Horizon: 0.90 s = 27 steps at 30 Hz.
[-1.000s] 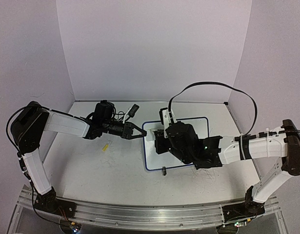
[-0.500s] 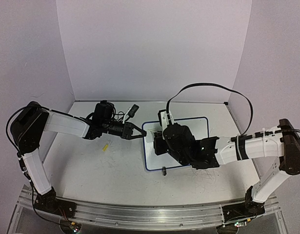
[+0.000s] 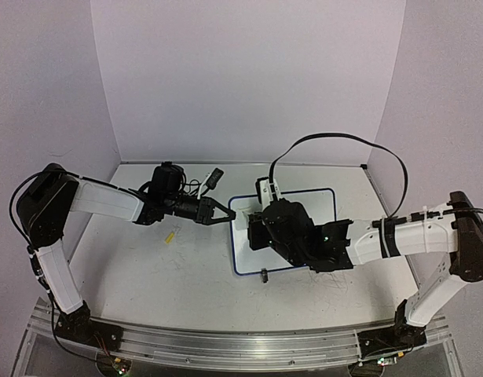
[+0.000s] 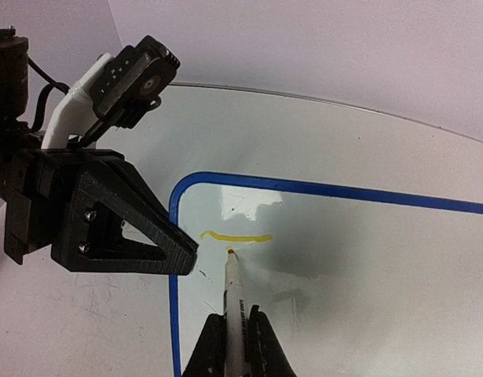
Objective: Write a sentence on the whiteboard
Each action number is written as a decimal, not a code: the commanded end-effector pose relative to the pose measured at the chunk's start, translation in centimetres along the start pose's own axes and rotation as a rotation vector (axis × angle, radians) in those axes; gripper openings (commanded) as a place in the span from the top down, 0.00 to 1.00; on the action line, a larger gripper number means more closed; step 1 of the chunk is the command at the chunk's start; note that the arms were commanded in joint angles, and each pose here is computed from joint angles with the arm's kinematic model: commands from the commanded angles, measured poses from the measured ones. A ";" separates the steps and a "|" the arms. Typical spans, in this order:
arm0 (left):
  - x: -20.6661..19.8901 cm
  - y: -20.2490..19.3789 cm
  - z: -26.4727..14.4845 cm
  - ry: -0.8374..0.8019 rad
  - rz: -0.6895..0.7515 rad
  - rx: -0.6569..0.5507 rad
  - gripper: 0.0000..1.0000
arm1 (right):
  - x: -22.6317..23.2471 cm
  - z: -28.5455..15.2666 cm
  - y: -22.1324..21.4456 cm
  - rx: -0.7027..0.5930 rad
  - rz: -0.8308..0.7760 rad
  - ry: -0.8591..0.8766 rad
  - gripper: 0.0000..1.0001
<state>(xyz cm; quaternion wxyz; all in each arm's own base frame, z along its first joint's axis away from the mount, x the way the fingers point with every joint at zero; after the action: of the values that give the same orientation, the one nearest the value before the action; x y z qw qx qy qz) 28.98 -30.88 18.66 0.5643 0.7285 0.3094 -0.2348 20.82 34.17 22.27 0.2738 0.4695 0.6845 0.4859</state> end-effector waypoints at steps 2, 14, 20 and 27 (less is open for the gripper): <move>-1.6 0.3 -0.4 -0.037 0.009 -0.001 1.00 | -0.6 0.0 -1.6 0.060 -0.007 -0.012 1.00; -1.6 0.3 -0.4 -0.036 0.008 -0.001 1.00 | -0.6 -0.7 -2.8 0.092 0.002 -0.005 1.00; -1.6 0.3 -0.4 -0.036 0.008 -0.001 1.00 | -0.6 -2.0 -0.7 0.032 0.056 0.054 1.00; -1.8 0.4 -0.5 -0.039 0.011 -0.002 1.00 | -2.5 -2.7 0.9 -0.048 0.132 0.113 1.00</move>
<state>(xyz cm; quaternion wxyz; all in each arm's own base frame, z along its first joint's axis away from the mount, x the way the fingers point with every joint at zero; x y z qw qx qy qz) 28.88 -30.94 18.63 0.5640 0.7292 0.3081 -0.2347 19.08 31.53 21.94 0.2217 0.4764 0.6862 0.5031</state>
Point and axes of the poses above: each gripper's point midway between its finger pads, its own z axis out along the fingers, its own x axis along the line the jaws close on, y = z × x, the point moved 8 cm from there along -z, back along the fingers, and after that the axes turned 2 degrees about -z, right-handed, at the moved point
